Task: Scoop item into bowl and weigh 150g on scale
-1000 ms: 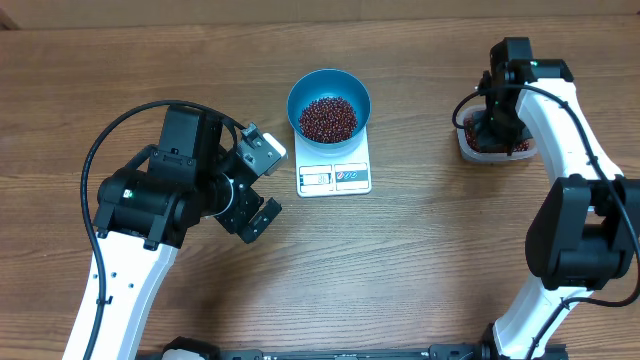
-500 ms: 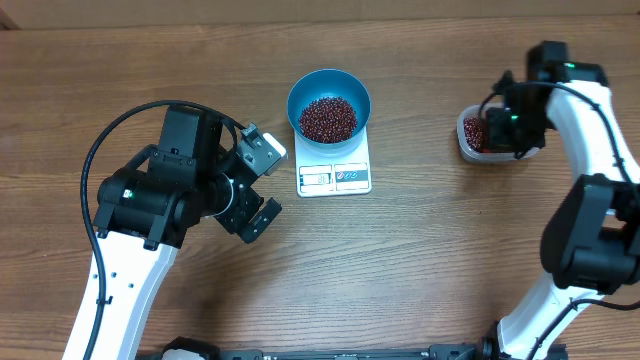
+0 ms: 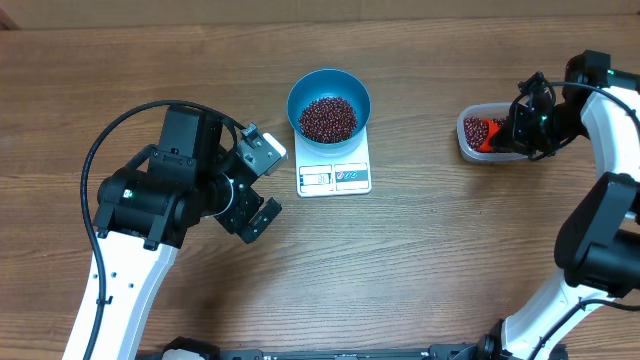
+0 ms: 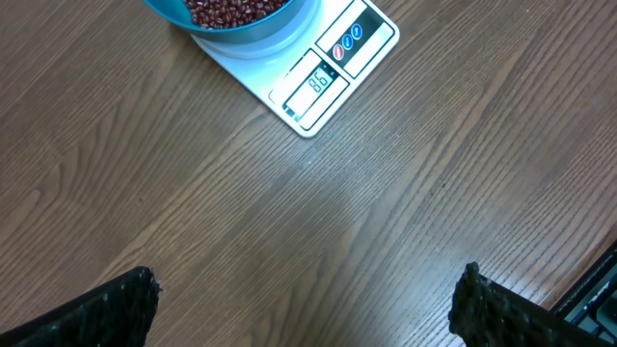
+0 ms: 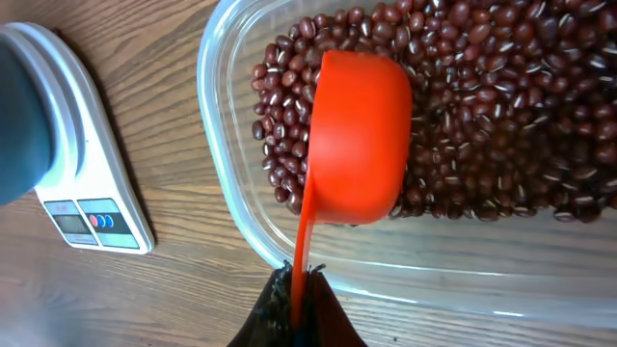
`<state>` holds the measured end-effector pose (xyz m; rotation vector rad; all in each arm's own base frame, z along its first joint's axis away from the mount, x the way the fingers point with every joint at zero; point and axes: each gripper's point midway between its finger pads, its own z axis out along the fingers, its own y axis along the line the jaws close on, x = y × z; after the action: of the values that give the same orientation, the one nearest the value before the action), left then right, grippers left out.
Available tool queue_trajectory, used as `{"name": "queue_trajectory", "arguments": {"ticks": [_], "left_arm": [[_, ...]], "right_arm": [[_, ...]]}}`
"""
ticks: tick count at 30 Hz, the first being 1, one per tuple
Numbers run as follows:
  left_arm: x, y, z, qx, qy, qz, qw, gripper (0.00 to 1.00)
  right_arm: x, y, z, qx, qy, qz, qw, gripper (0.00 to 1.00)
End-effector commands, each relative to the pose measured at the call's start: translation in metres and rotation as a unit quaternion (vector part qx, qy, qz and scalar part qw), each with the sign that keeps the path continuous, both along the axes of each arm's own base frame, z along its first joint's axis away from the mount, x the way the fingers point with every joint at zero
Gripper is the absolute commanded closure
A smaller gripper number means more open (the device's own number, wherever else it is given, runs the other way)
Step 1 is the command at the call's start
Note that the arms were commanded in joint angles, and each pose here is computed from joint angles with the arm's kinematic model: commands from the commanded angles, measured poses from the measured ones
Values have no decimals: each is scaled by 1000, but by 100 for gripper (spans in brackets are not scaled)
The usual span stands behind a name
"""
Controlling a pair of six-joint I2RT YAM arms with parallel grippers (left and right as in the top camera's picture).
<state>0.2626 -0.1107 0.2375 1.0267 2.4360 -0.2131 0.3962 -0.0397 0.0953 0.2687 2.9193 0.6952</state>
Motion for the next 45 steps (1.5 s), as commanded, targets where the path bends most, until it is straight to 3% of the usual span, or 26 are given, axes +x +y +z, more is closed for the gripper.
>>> {"name": "queue_trajectory", "arguments": {"ticks": [1,19,32,45], "left_arm": [[0,-2,-1,-10,7,2,1000,0],[0,-2,-1,-9,7,2,1000,0],[0,-2,-1,-10,7,2,1000,0],[0,-2,-1,-9,7,2,1000,0]], "right_arm": [[1,7,-9,33,7,-1,999,96],[-6,-22,-25,112,45,-84,989,96],[-12,-23,4,217,-4,-75,973,96],[-19,-41,18,257,-35,-94,961,96]]}}
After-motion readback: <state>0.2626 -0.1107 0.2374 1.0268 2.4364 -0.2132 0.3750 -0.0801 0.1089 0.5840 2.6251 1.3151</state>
